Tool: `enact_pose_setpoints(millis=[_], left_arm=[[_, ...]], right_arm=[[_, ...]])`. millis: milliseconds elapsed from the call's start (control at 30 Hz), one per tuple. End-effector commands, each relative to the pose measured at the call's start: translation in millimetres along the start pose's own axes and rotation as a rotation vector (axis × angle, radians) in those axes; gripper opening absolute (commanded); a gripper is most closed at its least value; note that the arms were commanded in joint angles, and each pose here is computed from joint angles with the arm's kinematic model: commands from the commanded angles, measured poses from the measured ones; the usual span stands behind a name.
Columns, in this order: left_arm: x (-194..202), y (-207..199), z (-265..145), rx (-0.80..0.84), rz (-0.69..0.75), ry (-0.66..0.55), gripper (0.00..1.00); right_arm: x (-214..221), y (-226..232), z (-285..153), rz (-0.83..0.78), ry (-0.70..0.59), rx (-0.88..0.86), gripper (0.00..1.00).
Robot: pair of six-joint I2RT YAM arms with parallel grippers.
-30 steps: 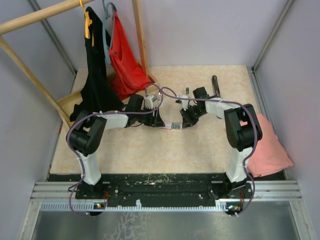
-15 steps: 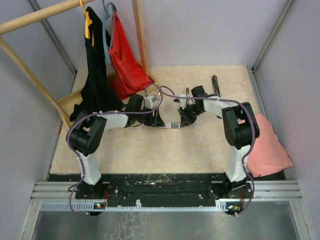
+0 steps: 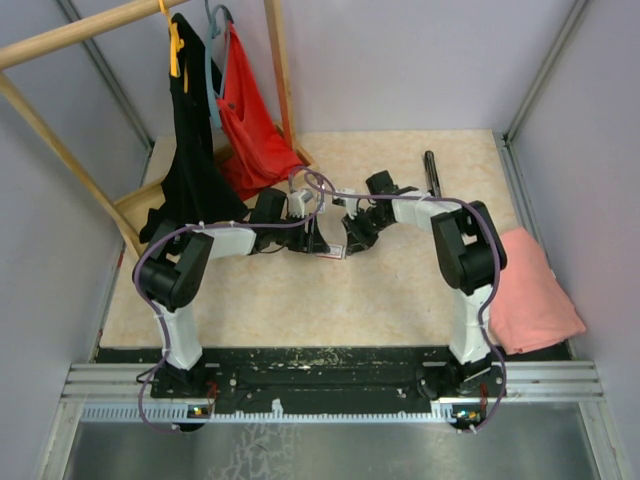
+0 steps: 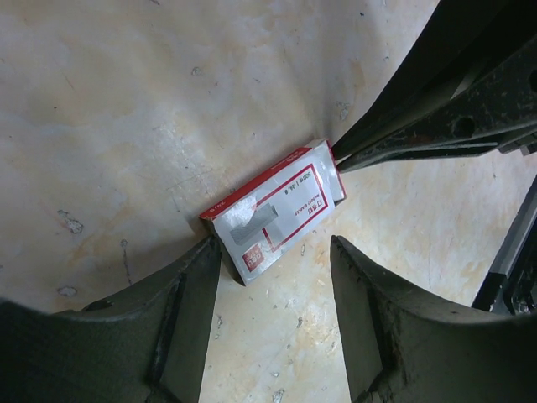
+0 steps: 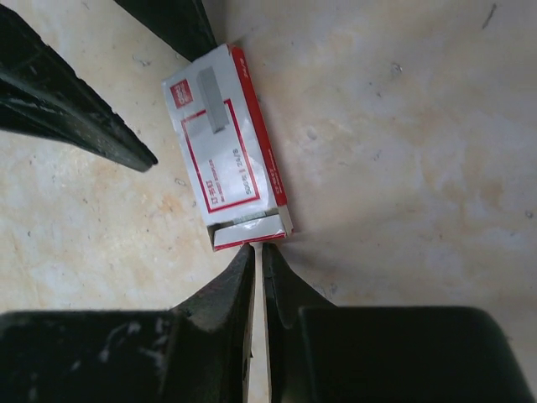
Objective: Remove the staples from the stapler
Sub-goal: Close the staple box at the center of the board.
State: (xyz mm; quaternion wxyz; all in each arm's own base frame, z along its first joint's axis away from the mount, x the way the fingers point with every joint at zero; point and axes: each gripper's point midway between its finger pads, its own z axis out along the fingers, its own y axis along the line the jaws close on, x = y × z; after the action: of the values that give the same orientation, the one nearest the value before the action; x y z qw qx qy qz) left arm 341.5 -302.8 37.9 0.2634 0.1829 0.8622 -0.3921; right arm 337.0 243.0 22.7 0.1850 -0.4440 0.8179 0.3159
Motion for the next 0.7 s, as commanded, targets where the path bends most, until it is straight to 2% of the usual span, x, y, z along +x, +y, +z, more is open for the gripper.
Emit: enact_pose_setpoints(millis=[0,333,667], left_arm=[[27,8,4,-0.01,-0.052,0.07,0.62],[29,3,3,-0.001,-0.056,0.073,0.62],[28,-2,1,0.004,-0.053,0.069,0.63]], right_arm=[[-11,6,13,-0.011,-0.009,-0.029,0.09],[-24,8,16,0.024,-0.062,-0.037,0.09],[-25,2,13,0.025,-0.06,0.004,0.09]])
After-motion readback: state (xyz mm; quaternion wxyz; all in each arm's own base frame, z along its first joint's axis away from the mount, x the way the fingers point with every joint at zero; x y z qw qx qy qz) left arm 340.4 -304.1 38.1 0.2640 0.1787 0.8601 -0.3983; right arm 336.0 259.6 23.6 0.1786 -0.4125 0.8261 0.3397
